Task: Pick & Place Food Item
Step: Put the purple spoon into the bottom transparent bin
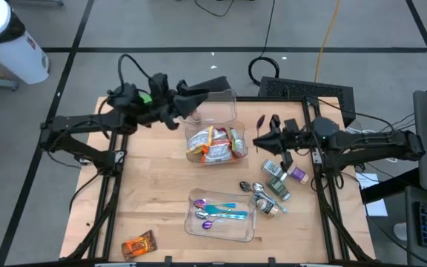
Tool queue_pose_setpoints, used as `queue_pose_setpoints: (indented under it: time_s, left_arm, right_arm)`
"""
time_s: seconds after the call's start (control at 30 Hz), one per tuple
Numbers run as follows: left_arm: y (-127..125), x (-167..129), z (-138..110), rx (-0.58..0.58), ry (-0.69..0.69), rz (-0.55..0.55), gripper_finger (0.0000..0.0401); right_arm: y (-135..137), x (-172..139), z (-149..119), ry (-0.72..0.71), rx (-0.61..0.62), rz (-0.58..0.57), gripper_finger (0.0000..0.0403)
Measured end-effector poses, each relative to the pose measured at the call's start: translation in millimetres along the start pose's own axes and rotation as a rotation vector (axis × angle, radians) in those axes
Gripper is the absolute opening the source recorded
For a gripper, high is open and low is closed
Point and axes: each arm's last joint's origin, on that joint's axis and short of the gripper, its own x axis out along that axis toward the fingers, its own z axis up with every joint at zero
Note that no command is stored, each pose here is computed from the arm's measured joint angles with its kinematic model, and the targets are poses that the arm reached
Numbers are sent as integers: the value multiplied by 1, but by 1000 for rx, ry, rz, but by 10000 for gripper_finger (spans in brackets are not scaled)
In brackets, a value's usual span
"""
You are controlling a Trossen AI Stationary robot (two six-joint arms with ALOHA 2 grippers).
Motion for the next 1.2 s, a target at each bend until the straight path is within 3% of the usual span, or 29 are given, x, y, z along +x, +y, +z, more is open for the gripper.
queue_pose_setpoints:
  time_s: [0.2,0.4,0.57,0.77,1.0,1.2]
  left_arm:
    - [-11,-5,6,-29,-13,-31,152]
    - [-21,-10,8,-54,9,-80,152]
    - [-28,-22,10,-65,121,-80,152]
    - [-32,-43,7,-79,322,21,152]
    - [-35,-56,-5,-38,473,84,152]
    - [-43,-62,-18,-9,606,46,152]
  right_arm:
    - [-1,4,-22,213,113,29,14]
    - [7,5,-40,362,148,47,14]
    - [20,6,-40,380,137,66,14]
    - [39,15,-22,443,92,46,14]
    - [74,59,12,510,-34,66,14]
    - [107,118,13,661,-77,100,14]
